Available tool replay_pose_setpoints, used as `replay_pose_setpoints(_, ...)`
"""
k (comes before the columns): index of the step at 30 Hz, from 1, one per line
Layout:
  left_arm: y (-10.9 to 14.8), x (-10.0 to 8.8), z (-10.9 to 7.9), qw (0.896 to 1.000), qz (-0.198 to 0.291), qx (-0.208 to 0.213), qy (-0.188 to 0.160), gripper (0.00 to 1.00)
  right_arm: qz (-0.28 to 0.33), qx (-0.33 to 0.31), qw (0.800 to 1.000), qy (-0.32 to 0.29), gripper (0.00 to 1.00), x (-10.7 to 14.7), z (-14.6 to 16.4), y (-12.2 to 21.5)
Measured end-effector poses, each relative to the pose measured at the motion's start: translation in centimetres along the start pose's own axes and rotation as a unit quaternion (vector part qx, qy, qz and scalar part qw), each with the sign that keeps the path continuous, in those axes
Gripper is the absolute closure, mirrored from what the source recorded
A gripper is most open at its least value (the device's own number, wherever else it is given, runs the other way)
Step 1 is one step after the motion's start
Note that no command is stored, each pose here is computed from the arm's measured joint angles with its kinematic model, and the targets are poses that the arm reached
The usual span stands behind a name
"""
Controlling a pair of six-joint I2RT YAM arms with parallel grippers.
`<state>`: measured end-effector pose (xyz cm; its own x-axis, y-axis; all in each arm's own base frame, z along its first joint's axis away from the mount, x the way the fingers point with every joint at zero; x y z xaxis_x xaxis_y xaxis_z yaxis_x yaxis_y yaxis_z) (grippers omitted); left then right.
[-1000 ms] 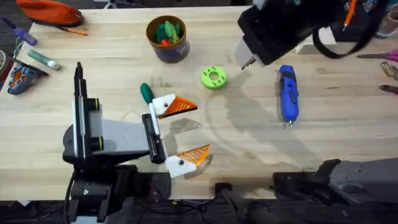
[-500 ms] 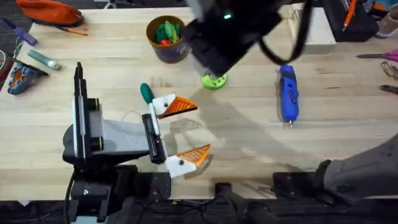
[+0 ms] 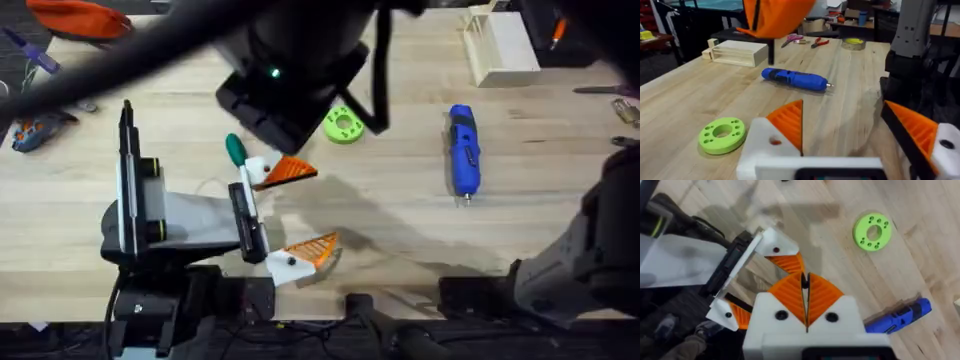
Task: Pick up the gripper from the table and insert it into the empty holder that is missing its gripper. Then pick up a screw, insert it into the mounting hole, and use the screwdriver to tighten it. Finally, clean up the table by picking up the vegetable and placing it into the bucket.
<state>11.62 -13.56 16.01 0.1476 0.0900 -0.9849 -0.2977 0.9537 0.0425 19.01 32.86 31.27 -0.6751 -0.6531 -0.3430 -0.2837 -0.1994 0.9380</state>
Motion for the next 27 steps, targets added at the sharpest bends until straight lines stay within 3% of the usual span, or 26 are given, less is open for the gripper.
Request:
replay_pose_setpoints(16,0.0,0.0,0.0,1.000,0.000,0.000,0.000,0.014,0.007,-0.009,0.994,0.105,0.995,0.1,3.7,-1.6)
replay_pose_setpoints(27,0.0,0.0,0.0,1.000,0.000,0.000,0.000,0.016,0.004,-0.009,0.992,0.128,0.995,-0.3,4.2,-2.3)
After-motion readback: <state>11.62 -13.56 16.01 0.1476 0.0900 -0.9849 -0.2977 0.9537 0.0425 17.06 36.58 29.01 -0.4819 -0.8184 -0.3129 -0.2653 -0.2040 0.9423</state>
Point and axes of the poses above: each hand's point on the last joint's axis, 136 mm out from that joint toward the fingers, its own y axis back along the fingers, its own z axis along the line the jaws close on, x = y × z, the point moved 3 cm from there along y, back along the fingers, and after that the axes turned 10 degrees about -y, right-handed, at the moved point
